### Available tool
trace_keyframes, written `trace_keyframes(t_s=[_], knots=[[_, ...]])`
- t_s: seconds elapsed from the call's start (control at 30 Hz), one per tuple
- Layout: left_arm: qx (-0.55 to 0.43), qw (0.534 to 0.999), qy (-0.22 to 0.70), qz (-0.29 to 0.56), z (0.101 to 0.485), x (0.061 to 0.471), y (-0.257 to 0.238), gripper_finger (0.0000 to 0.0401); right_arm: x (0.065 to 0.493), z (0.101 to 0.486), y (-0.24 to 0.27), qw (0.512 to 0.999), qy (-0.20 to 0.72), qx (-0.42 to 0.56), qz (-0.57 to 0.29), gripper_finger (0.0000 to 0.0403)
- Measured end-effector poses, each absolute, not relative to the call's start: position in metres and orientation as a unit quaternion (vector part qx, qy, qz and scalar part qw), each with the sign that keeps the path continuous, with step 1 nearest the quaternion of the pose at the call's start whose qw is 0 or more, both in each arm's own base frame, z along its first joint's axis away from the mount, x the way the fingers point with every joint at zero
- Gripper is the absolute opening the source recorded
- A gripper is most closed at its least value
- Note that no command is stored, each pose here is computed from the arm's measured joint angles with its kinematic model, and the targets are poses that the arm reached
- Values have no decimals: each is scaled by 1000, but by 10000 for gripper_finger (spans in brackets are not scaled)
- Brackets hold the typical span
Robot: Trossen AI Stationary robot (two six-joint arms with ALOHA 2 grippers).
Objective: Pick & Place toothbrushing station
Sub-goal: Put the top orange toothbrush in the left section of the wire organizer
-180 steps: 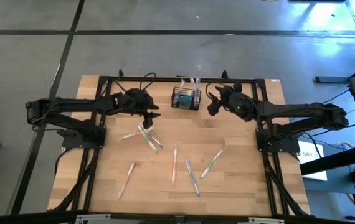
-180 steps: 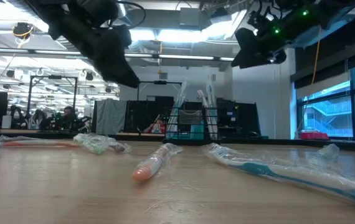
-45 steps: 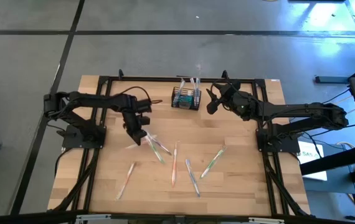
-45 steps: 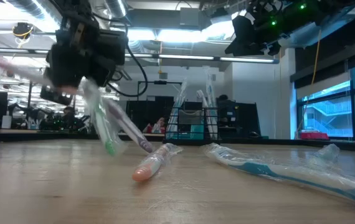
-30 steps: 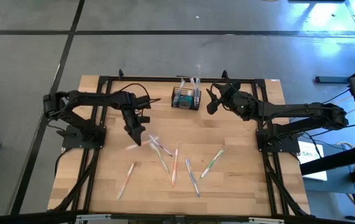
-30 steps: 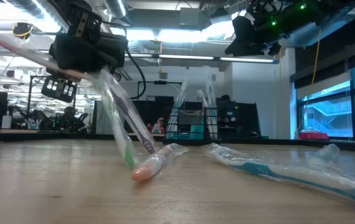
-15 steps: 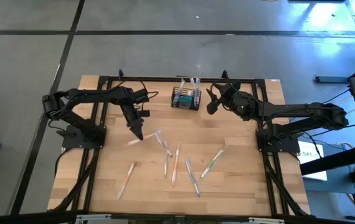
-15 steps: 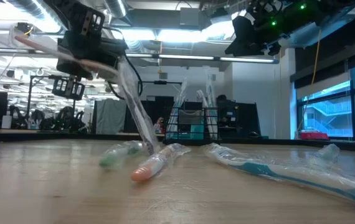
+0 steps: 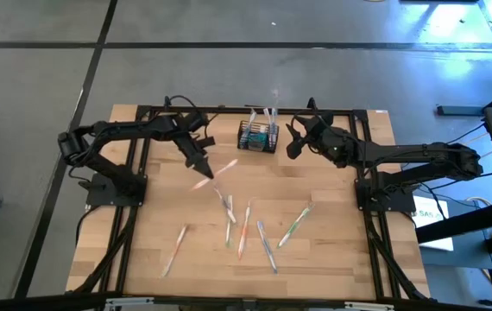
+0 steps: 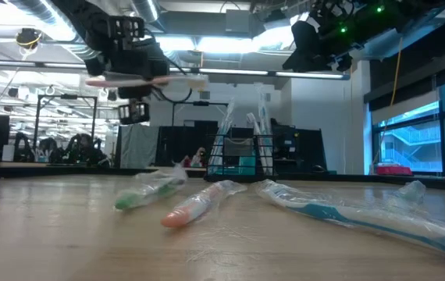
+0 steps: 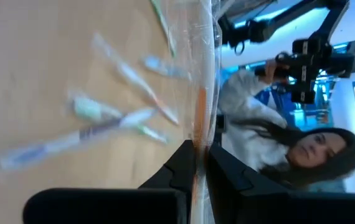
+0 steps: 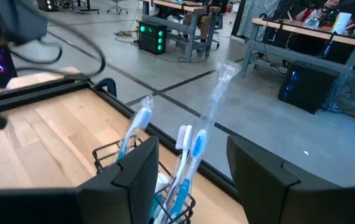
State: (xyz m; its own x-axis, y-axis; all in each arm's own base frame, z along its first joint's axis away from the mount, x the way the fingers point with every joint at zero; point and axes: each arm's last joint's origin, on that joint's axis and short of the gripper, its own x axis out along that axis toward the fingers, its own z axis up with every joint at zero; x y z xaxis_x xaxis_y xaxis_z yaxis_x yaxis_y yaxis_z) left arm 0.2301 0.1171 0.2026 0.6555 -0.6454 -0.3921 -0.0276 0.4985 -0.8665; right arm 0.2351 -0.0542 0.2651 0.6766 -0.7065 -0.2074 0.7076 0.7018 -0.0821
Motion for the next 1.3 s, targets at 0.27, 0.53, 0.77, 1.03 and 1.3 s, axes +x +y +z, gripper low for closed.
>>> trace_keyframes(t_s=[0.27,0.53,0.77,1.03,1.3], knots=[[-392,854,304,-160,211,237,138,22,235,264,-54,915,119,3,-386,191],[-280,927,235,-82,223,247,154,22,235,263,-54,914,118,11,-388,192],[-173,968,178,-24,235,256,161,22,235,263,-54,914,118,11,-388,192],[-92,988,122,11,244,268,158,22,234,263,-54,914,122,10,-387,192],[-39,997,66,29,240,286,159,22,235,262,-54,916,123,11,-381,192]])
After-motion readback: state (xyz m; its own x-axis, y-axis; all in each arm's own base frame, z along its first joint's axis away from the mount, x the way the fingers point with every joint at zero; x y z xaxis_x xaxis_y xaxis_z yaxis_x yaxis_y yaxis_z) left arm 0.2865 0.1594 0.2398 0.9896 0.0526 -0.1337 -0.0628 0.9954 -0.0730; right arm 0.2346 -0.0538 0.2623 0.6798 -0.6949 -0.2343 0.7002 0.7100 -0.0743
